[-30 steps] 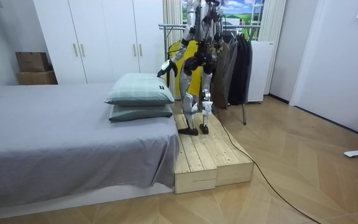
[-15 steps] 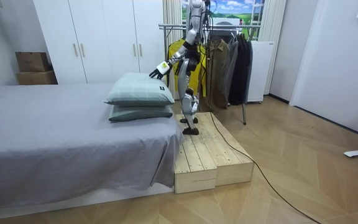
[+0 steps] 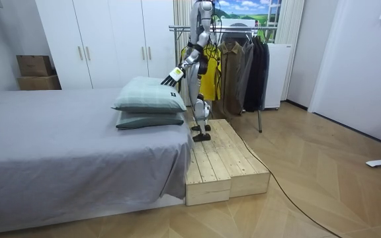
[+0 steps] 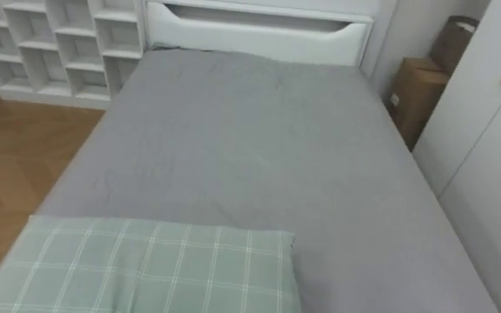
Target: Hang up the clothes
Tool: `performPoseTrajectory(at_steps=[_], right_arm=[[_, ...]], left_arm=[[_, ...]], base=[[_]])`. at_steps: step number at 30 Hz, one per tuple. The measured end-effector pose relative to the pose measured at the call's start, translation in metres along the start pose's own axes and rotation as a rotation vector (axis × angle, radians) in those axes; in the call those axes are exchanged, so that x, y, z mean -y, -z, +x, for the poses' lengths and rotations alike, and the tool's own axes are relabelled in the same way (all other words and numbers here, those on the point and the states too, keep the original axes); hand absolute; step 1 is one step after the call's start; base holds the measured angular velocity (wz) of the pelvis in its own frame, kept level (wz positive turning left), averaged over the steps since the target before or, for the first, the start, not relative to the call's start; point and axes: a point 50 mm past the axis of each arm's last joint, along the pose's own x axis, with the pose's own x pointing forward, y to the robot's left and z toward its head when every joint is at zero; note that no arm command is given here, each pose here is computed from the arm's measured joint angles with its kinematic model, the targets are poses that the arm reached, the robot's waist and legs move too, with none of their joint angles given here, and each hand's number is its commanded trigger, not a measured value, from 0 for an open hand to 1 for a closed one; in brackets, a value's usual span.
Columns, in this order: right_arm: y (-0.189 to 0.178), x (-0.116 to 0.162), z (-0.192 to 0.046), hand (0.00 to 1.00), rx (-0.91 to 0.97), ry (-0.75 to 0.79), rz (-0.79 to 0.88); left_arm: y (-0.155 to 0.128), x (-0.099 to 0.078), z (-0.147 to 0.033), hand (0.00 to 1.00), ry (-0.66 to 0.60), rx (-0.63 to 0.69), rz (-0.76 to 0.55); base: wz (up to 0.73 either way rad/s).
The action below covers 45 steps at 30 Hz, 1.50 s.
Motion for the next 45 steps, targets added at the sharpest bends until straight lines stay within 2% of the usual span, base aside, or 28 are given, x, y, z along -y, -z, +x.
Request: performPoseTrajectory(at_steps=[7, 13, 16, 18, 20, 24, 27, 31, 38, 45], right_arm=[[0.022, 0.003, -0.004, 0.0, -0.057, 0.016, 0.025], [0.043, 0.004, -0.009, 0.0, -0.116, 0.051, 0.055], [0.044, 0.006, -0.009, 0.0, -0.124, 0.075, 0.068], [0.045, 0.007, -0.009, 0.0, -0.126, 0.08, 0.065], [0.043, 0.008, -0.008, 0.0, -0.122, 0.083, 0.064], [0.039, 0.009, -0.007, 0.0, -0.112, 0.066, 0.061], [0.043, 0.014, -0.008, 0.0, -0.138, 0.071, 0.053], [0.048, 0.015, -0.008, 0.0, -0.164, 0.057, 0.057], [0.051, 0.016, -0.009, 0.0, -0.187, 0.049, 0.062], [0.062, 0.016, -0.012, 0.0, -0.236, 0.02, 0.013]], left_arm=[[0.004, 0.0, -0.002, 0.0, -0.004, -0.013, -0.011], [0.03, -0.011, -0.012, 0.0, -0.113, -0.107, -0.06], [0.062, -0.025, -0.026, 0.0, -0.218, -0.238, -0.068], [0.092, -0.041, -0.042, 0.0, -0.31, -0.371, -0.039], [0.11, -0.048, -0.054, 0.0, -0.369, -0.464, -0.054], [0.138, -0.053, -0.076, 0.0, -0.469, -0.643, -0.165], [0.148, -0.052, -0.086, 0.0, -0.514, -0.717, -0.234], [0.159, -0.046, -0.097, 0.0, -0.495, -0.805, -0.238], [0.17, -0.03, -0.108, 0.0, -0.344, -0.899, -0.265], [0.166, -0.024, -0.102, 0.0, -0.182, -0.892, -0.153]], base=[[0.09], [0.0], [0.0], [0.07], [0.1], [0.09], [0.06], [-0.01], [-0.03], [-0.03]])
